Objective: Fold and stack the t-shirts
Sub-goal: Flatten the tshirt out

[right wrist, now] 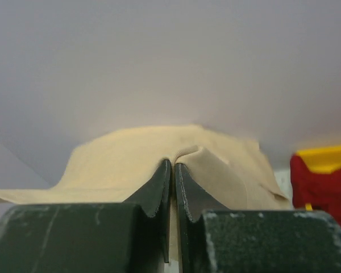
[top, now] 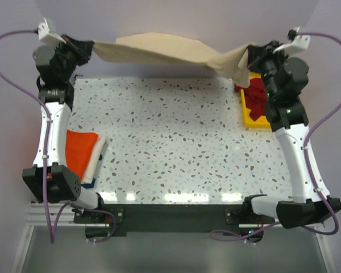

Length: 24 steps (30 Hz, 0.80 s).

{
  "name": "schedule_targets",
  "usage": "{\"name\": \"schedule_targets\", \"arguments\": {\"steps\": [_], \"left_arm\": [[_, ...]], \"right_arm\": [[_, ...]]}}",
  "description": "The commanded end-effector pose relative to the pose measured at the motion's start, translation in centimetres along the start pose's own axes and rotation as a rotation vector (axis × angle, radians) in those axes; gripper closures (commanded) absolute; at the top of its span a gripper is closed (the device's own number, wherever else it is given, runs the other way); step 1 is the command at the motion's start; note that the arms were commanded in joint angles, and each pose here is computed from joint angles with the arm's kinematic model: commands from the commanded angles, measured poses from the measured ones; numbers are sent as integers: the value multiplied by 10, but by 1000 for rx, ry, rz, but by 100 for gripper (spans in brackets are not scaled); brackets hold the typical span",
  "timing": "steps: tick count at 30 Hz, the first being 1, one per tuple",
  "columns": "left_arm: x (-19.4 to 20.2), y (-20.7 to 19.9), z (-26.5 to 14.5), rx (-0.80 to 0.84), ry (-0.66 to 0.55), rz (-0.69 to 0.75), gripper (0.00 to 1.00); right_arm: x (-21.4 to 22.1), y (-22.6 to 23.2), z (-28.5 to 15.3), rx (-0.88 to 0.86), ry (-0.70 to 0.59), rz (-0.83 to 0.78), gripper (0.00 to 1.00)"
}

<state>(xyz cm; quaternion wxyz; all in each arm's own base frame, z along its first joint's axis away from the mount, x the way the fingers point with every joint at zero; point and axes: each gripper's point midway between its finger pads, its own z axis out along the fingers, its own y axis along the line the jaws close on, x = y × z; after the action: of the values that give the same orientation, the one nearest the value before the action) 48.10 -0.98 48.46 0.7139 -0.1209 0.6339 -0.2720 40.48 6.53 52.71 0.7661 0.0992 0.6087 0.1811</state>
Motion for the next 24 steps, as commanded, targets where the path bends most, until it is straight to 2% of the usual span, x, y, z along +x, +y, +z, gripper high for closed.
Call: {"name": "schedule_targets", "arguments": {"steps": [1,2,4,5,7,10,17,24], "left_arm": [[94,51,-18,-90,155,-149,100],[133,69,-38,-140,217,-198,100],[169,89,-61,-216,278,-232,100],[198,104,-82,-276,323,-249,100],[241,129,-115,-380,403,-271,100],[275,143,-149,-441,476,-268,100],[322,164,-213,-562,584,-228,100],[336,170,-254,-634,612,-195,100]], "right_arm": [[85,-42,-24,131,185,74,100],[131,-61,-40,182,286,84,100],[162,-74,-71,229,367,126,100],[203,-89,-91,269,461,132,100],[235,-101,-119,313,556,147,100],[303,-128,-170,388,756,123,100],[365,-144,-241,441,978,156,100],[377,-142,-295,491,1080,226,100]]}}
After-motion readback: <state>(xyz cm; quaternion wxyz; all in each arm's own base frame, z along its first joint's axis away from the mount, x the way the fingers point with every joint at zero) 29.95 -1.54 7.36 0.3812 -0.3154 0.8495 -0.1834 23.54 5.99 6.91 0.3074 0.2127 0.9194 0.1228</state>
